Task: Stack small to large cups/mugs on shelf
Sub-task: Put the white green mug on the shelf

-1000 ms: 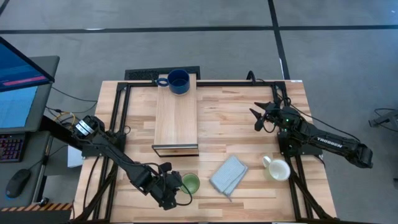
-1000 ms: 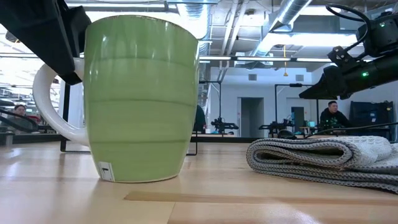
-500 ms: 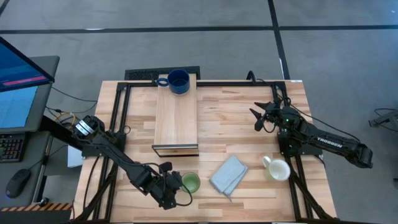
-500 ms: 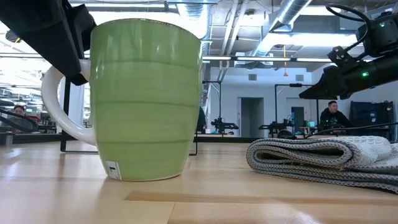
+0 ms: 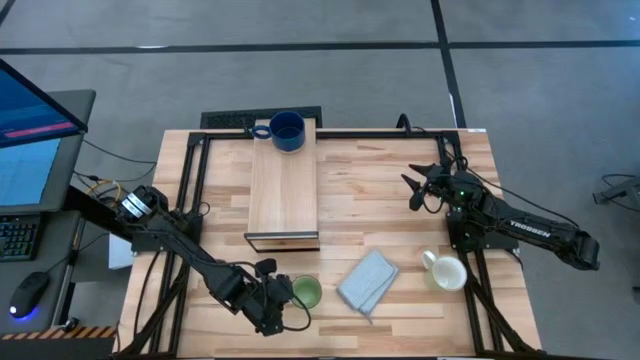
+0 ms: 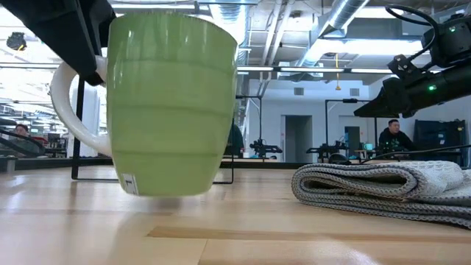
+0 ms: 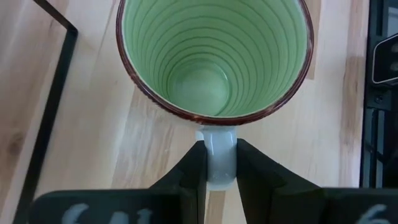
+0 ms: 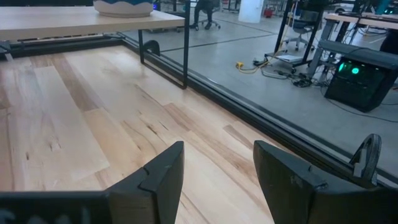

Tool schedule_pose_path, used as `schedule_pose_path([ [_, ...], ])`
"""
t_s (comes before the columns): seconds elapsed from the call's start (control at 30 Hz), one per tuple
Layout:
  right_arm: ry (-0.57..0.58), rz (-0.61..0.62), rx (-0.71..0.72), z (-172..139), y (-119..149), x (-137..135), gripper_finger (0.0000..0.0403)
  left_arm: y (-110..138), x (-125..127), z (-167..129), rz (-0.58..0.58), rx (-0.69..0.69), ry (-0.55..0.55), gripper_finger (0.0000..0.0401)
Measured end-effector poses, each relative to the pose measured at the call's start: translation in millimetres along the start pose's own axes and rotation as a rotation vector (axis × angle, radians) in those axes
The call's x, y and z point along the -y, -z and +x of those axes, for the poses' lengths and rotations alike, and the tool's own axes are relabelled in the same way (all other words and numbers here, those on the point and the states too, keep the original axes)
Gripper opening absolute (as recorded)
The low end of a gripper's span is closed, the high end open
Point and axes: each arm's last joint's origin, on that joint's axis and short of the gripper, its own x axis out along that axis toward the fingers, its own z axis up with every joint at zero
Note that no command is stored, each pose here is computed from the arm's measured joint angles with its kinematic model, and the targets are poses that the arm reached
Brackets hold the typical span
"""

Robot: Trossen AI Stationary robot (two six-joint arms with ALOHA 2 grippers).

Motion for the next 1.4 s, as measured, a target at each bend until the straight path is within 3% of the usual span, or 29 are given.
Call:
schedule_pose_path([
  [0.67, 0.000, 0.030, 0.000, 0, 0, 0, 0.0216, -2, 1, -25, 0.061, 0.023, -0.016, 0.0048],
  [0.93, 0.001, 0.044, 0.000, 0, 0, 0, 0.0216, -2, -8, -57, 0.066, 0.043, -0.001, 0.0048],
  [1.4, 0.002, 0.067, 0.000, 0, 0, 0, 0.0216, -12, -42, -134, 0.083, 0.168, 0.147, 0.0048],
])
